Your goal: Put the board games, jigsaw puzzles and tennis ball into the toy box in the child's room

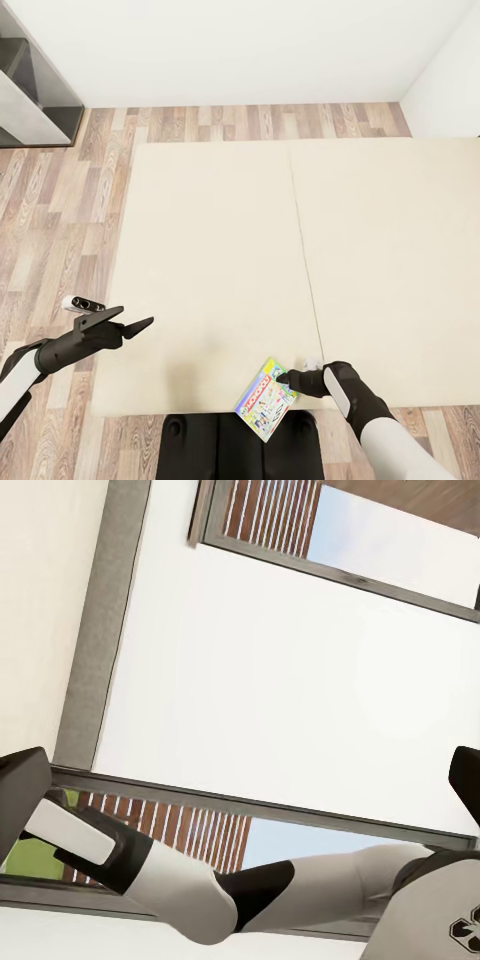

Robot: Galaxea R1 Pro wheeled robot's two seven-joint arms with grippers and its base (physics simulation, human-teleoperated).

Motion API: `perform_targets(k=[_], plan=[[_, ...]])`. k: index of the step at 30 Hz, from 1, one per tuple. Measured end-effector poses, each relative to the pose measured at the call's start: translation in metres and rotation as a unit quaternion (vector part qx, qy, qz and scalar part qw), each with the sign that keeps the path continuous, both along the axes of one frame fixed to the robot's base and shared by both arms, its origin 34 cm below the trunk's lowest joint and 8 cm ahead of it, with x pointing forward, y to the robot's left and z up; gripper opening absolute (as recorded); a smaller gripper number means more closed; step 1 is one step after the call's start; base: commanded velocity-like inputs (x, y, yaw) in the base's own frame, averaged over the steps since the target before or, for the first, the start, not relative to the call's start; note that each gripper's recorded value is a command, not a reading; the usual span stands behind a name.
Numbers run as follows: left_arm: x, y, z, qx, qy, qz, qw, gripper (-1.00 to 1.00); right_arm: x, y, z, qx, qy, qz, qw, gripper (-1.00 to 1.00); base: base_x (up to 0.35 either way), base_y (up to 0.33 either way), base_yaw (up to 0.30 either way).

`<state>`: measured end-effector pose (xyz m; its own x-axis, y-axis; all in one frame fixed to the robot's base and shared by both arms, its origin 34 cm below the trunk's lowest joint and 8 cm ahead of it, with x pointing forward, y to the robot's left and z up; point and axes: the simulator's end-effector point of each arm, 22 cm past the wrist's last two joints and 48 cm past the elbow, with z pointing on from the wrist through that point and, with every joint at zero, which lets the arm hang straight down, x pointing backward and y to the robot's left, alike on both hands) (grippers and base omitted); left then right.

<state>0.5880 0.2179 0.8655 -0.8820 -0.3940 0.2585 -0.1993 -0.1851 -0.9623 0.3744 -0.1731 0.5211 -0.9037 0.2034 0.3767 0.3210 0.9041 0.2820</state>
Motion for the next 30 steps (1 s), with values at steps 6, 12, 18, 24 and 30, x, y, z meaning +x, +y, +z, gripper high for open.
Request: perform_targets(k=[6, 12, 18, 24, 30], plan=[[-0.0001, 0.0001, -0.0002, 0.0, 0.0, 0.0, 1.0, 1.0, -0.0005, -0.0008, -0.0002, -0.001, 0.001, 0.0, 1.0, 1.0, 0.0, 0.0, 0.0], [0.0, 0.0001, 0.0, 0.0, 0.0, 0.0, 1.0, 1.0, -0.0007, 0.0006, 0.0, 0.0, 0.001, -0.001, 1.0, 1.0, 0.0, 0.0, 0.0], [0.0, 0.0001, -0.0002, 0.0, 0.0, 0.0, 1.0, 1.0, 0.0004, 0.0035, 0.0008, 0.006, 0.0, -0.004, 1.0, 1.0, 0.0, 0.0, 0.0], [0.0001, 0.0001, 0.0, 0.0, 0.0, 0.0, 1.0, 1.0, 0.0011, 0.0053, 0.0014, 0.009, 0.0, -0.008, 0.9999, 1.0, 0.0, 0.0, 0.0], [0.0, 0.0003, 0.0, 0.0, 0.0, 0.0, 1.0, 1.0, 0.0015, 0.006, 0.0016, 0.01, 0.0, -0.01, 0.9999, 1.0, 0.0, 0.0, 0.0]])
